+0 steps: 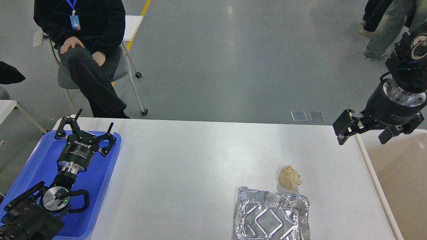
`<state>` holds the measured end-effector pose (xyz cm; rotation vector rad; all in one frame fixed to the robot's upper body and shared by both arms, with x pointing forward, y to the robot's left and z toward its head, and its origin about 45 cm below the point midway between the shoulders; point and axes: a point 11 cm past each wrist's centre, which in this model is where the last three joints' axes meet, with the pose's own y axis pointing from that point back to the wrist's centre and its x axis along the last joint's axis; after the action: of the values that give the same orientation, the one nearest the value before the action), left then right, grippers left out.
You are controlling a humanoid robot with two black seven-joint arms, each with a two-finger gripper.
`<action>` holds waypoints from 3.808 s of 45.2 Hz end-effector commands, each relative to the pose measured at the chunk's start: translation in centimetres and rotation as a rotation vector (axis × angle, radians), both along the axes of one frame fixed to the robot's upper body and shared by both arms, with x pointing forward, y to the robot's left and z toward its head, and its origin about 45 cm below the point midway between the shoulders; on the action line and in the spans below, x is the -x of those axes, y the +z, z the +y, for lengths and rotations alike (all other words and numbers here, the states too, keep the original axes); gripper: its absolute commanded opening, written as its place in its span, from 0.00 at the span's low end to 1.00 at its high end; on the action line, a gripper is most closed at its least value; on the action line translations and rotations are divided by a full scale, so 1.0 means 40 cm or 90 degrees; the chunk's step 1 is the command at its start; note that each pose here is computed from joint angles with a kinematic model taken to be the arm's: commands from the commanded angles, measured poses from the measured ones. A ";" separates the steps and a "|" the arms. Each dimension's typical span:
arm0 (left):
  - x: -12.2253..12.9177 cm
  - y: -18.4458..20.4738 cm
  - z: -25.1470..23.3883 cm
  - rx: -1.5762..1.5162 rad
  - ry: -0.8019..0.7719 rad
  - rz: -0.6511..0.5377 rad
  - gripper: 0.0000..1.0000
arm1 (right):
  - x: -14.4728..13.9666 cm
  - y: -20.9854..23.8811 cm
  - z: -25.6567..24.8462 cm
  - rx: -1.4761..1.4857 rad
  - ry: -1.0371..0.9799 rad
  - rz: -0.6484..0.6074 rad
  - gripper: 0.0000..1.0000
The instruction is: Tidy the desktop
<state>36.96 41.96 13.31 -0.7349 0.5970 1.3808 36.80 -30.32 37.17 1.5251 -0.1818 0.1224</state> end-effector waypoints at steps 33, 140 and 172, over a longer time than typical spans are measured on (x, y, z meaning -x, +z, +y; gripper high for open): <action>0.000 0.000 -0.001 0.000 -0.001 0.000 0.99 | -0.007 0.034 0.002 0.000 0.001 -0.022 1.00; 0.002 -0.001 0.003 -0.001 0.003 0.001 0.99 | 0.207 -0.601 0.075 -0.172 -0.092 0.040 0.96; 0.002 -0.001 0.003 -0.001 0.002 0.001 0.99 | 0.239 -0.701 0.040 -0.155 -0.142 0.063 0.96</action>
<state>36.89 42.11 13.28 -0.7350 0.5956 1.3859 28.13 -28.64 10.57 1.7446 -0.2989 -0.1270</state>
